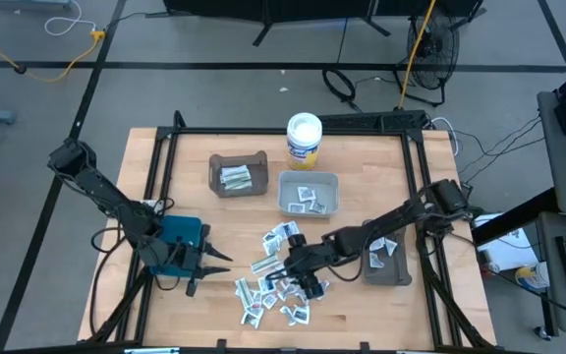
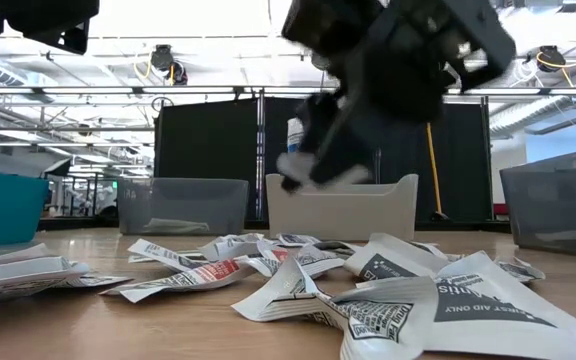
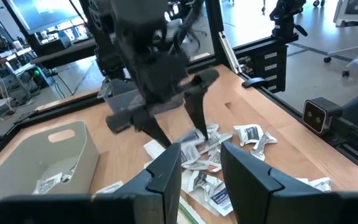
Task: Pick & Place First Aid Supplies
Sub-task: Put the blue alcohol pad into the bottom black bin
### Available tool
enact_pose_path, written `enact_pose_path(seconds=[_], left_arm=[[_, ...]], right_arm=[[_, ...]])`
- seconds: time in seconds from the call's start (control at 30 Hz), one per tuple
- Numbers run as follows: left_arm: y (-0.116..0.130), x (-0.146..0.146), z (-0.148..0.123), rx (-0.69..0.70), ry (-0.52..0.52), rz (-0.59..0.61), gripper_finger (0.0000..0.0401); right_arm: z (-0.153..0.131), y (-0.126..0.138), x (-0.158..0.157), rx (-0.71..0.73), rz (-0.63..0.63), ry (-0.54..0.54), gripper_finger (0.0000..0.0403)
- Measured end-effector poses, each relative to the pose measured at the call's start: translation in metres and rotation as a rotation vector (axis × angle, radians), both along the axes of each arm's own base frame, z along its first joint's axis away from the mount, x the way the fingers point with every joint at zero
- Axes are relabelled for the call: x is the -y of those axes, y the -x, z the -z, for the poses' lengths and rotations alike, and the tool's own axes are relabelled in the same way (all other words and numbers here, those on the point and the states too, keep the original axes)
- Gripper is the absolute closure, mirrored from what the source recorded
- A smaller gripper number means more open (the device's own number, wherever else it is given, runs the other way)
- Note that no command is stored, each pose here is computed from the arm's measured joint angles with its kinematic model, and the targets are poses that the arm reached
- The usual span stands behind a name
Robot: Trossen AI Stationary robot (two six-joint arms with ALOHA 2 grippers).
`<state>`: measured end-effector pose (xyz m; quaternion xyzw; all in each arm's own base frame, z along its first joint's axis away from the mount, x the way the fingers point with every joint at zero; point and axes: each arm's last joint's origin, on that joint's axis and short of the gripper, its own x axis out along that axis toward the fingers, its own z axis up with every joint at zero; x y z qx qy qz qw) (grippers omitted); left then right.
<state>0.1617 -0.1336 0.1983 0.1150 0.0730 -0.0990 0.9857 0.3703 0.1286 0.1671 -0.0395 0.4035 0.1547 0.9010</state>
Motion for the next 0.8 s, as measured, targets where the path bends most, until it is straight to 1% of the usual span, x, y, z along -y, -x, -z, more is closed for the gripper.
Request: enact_pose_path(seconds=[0.17, 0.3, 0.53, 0.67, 0.8], left_arm=[[0.0, 0.0, 0.0, -0.002, -0.002, 0.0, 0.0281], [0.0, 0.0, 0.001, -0.007, 0.0, -0.001, 0.0281], [0.0, 0.0, 0.001, -0.012, 0.004, -0.002, 0.0281], [0.0, 0.0, 0.001, -0.012, 0.005, -0.002, 0.0281], [0.0, 0.0, 0.001, -0.012, 0.006, -0.002, 0.0281]], right_arm=[[-0.016, 0.008, -0.001, 0.005, -0.018, 0.007, 0.0161], [-0.029, 0.02, 0.0, -0.041, -0.008, 0.01, 0.0164], [-0.042, 0.042, 0.003, -0.171, 0.057, 0.009, 0.0165], [-0.045, 0.055, 0.007, -0.258, 0.129, 0.045, 0.0165], [-0.051, 0.068, 0.01, -0.342, 0.193, 0.041, 0.0165]])
